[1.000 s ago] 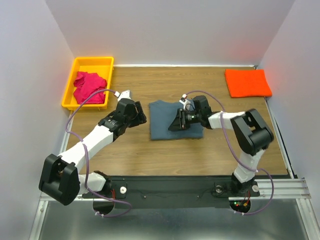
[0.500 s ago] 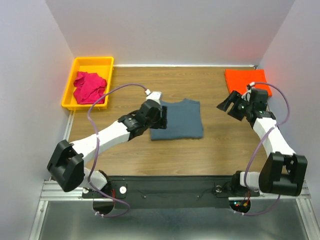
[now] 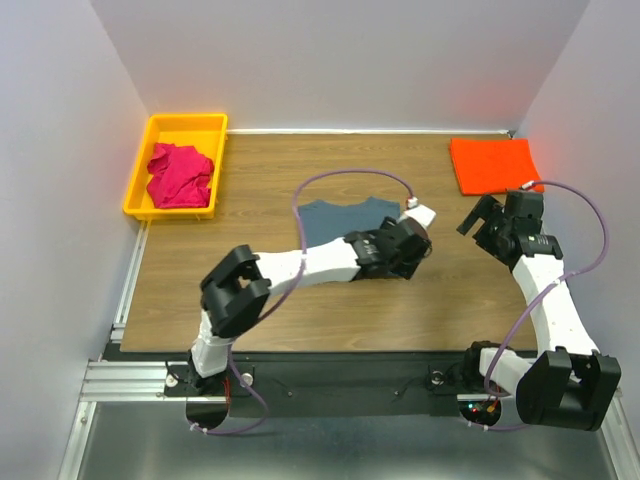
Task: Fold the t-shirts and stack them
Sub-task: Neatly place the folded tshirt to the corner
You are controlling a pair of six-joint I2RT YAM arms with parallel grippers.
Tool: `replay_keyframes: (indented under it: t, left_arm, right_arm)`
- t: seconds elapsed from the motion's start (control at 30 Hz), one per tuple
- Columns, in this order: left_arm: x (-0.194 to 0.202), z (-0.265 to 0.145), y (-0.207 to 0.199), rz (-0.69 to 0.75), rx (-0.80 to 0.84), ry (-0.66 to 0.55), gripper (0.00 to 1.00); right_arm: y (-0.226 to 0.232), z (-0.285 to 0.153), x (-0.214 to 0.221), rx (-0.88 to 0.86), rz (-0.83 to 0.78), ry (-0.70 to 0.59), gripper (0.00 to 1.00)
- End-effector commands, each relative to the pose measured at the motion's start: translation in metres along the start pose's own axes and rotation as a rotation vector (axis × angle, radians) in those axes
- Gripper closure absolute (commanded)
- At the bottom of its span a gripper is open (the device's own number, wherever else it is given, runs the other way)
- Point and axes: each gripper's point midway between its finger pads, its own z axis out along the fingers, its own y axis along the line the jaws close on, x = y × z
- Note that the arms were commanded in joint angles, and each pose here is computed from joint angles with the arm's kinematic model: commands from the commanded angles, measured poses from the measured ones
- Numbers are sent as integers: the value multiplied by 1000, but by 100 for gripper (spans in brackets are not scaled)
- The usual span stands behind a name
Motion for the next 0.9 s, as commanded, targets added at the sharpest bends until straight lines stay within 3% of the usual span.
replay_keyframes:
  t: [0.0,0.2,0.5,0.57,0.7,0.83,0.87]
  left_arm:
    - [-8,4,-13,126,-56,-4,27]
    - [15,34,-33,247,-61,41,29]
    - [37,71,-29,336,-122,64,32]
    - [43,78,-27,349,-133,78,37]
    - [51,80,-22,340,-158,91,60]
    - [41,68,-15,282,-151,56,100]
    - [38,65,-15,257,-137,51,100]
  right_arm:
    - [-24,0,-2,121,8,-33,0]
    - [-29,4,3,143,5,-17,0]
    - [-29,8,10,133,10,11,0]
    - [-27,8,10,123,11,15,1]
    - [-16,11,14,62,-6,52,1]
    - [6,21,29,-61,-2,144,3]
    - [16,22,34,-113,18,173,3]
